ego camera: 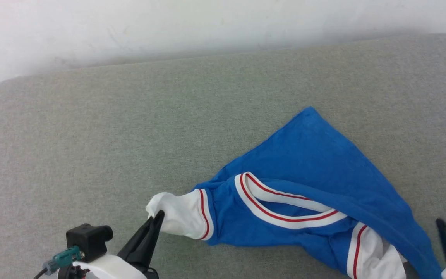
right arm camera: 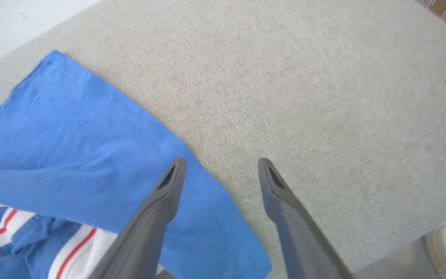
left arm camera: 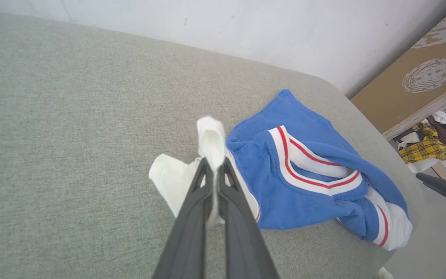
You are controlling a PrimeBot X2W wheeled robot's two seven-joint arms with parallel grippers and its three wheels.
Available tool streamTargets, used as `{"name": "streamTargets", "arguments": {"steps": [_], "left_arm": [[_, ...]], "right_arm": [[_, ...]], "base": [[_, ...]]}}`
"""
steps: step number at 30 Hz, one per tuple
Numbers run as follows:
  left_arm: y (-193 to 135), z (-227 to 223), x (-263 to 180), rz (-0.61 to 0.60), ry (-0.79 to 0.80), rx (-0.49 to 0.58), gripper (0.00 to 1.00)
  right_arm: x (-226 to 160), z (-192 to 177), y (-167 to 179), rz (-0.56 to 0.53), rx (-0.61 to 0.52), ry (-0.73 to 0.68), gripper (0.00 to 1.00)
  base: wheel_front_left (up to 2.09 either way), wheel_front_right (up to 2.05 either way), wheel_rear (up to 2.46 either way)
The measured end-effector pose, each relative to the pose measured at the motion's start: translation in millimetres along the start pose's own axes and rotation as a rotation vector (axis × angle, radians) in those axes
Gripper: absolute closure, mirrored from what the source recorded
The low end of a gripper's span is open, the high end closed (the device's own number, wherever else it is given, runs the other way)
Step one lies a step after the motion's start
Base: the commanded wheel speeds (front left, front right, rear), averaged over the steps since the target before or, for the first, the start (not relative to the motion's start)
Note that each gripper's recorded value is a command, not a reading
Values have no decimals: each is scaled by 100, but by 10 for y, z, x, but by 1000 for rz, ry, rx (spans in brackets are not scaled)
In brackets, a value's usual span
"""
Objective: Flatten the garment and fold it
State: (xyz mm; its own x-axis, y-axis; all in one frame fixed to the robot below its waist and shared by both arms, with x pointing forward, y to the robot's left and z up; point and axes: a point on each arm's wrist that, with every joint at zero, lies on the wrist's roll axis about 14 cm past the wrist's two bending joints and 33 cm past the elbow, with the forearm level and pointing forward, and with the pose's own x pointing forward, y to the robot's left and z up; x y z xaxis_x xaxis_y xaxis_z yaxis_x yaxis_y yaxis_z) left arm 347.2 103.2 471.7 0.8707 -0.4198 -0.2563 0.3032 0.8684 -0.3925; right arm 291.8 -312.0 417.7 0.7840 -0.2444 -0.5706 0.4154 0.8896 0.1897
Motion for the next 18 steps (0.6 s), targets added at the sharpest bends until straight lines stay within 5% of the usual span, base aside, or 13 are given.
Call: {"name": "streamTargets", "arguments": {"steps": [10, 18], "left_arm": [[-41, 119, 189, -48, -25, 34, 100], [53, 122, 364, -48, -16, 39, 100]], "right_arm": [[117, 1281, 890, 187, -186, -257, 0], [830, 1209, 1606, 285, -352, -103, 0]], "base": [[0, 0, 0], [0, 0, 0]]}}
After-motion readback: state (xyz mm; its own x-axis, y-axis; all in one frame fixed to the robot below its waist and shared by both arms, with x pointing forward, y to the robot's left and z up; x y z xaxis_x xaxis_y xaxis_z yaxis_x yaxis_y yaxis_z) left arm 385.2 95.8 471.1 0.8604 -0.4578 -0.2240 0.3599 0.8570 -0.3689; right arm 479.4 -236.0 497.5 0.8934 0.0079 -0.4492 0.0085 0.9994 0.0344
